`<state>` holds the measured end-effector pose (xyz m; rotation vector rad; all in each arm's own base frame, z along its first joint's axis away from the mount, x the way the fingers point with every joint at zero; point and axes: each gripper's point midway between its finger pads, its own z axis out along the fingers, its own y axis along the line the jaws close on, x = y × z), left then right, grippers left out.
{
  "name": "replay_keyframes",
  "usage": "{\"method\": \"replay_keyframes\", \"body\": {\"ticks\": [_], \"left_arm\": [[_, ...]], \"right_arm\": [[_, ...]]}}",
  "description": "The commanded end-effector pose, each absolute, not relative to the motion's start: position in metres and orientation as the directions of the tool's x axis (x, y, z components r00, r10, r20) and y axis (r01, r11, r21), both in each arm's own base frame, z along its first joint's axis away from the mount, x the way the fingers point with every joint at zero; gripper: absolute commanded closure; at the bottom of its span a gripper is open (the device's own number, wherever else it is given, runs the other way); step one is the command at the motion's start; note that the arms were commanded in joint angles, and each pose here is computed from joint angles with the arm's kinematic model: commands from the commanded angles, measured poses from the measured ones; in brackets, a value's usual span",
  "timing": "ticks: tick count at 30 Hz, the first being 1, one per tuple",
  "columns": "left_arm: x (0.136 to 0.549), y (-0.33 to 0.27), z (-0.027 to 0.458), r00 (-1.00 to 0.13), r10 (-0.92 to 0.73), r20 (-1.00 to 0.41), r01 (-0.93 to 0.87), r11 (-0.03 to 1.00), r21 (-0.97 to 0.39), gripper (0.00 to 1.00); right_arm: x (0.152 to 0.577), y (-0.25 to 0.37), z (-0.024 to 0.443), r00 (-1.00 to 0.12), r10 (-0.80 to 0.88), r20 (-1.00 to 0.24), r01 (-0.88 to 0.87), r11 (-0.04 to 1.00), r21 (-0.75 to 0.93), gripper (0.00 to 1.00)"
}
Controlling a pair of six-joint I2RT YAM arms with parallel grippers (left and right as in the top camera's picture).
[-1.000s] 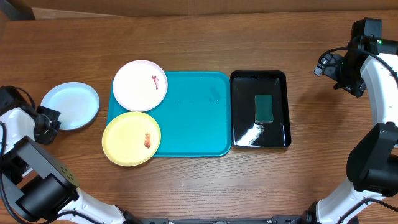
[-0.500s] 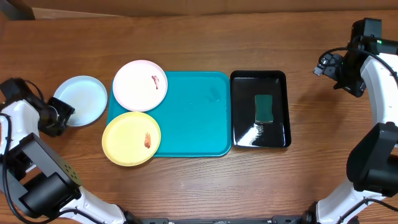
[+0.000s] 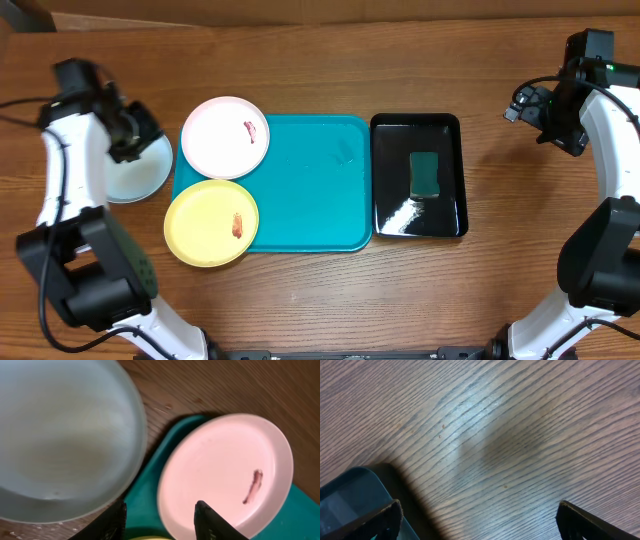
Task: Clean dirty plates on tray and stack at the side
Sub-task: 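Move the left gripper to the white plate rim and grasp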
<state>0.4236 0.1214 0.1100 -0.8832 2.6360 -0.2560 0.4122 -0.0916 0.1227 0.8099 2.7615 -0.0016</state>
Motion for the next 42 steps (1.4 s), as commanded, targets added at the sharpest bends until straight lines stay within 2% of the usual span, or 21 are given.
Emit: {"method": "replay_keyframes", "body": {"ticks": [1,4,17,21,28,34,42], "left_arm": [[0.428,0.106,0.101,-0.805,-0.511,-0.302,-0.494,0.859,-0.137,0.54],[0.430,0.095,0.092,-0.829,-0.474,-0.297,-0.473,0.877,-0.082,0.55],[0.422,0.090,0.028,-0.865,-0.479,-0.150,-0.478,0.877,-0.045,0.60],[0.422,0.089,0.022,-0.867,-0.478,-0.141,-0.477,0.878,-0.043,0.66],[0.423,0.089,0.022,-0.867,-0.477,-0.143,-0.476,0.878,-0.048,0.86],[0.424,0.086,0.022,-0.868,-0.477,-0.139,-0.473,0.879,-0.060,0.83],[0.423,0.086,0.018,-0.868,-0.477,-0.140,-0.473,0.879,-0.061,0.85]], "right_arm": [[0.417,-0.094,0.132,-0.800,0.530,-0.280,0.531,0.844,0.081,0.00],[0.417,-0.094,0.132,-0.800,0.530,-0.280,0.531,0.844,0.081,0.00],[0.417,-0.094,0.132,-0.800,0.530,-0.280,0.531,0.844,0.081,0.00],[0.417,-0.094,0.132,-0.800,0.530,-0.280,0.531,0.844,0.081,0.00],[0.417,-0.094,0.132,-0.800,0.530,-0.280,0.531,0.844,0.081,0.00],[0.417,-0.094,0.132,-0.800,0.530,-0.280,0.531,0.844,0.081,0.00],[0.417,-0.094,0.132,-0.800,0.530,-0.280,0.531,0.844,0.081,0.00]]}}
